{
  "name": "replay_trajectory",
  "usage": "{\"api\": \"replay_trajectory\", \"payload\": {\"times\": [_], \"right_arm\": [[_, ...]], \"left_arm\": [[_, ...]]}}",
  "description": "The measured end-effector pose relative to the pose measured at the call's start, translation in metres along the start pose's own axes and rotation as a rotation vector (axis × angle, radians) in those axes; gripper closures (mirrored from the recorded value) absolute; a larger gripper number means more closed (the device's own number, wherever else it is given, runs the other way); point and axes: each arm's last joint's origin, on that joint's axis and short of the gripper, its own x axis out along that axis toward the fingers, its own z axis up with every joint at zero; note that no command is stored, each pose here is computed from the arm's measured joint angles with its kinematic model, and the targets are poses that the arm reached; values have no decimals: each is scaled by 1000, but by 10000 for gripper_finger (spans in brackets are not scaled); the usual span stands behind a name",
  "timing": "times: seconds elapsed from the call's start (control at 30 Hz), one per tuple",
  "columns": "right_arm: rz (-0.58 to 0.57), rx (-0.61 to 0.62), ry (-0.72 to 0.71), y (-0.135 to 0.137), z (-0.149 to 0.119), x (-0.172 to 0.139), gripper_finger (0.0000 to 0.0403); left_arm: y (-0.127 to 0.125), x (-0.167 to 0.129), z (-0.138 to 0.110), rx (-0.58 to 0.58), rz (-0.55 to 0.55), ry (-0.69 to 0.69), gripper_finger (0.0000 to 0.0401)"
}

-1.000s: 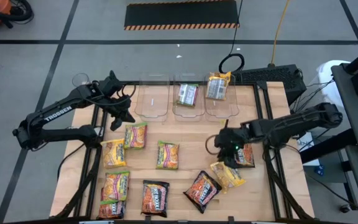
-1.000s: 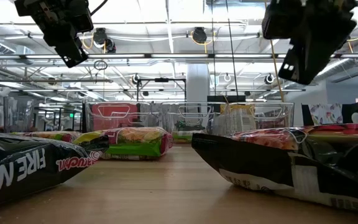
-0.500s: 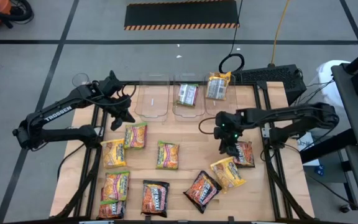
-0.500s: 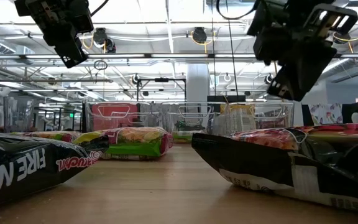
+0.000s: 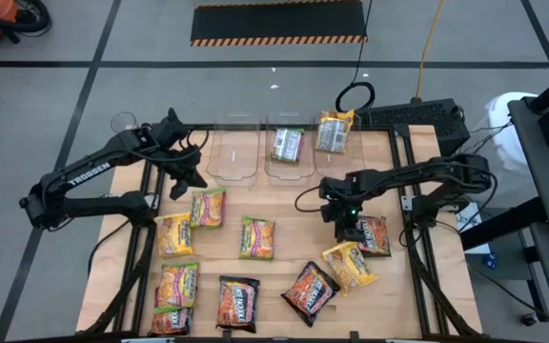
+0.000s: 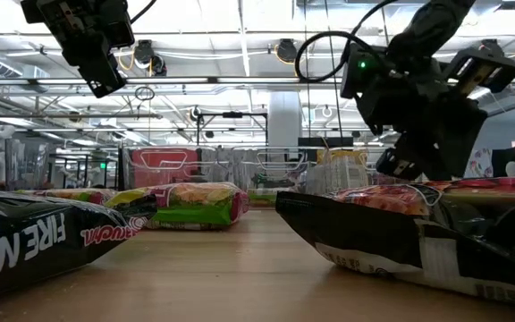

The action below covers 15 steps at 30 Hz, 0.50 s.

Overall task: Sort Maruchan noodles
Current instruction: Put the yellow noodle pack into the right transparent bin

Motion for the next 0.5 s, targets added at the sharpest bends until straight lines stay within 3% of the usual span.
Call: {"api": "replay_trajectory", "payload": {"times": [0.17, 0.5], "right_arm": [[129, -22, -34, 2, 3, 1, 309], [127, -116, -50, 2, 4, 2, 309]], "left_arm": [[0, 0, 0, 0, 0, 0, 393], [0, 0, 0, 1, 0, 0, 393]]}}
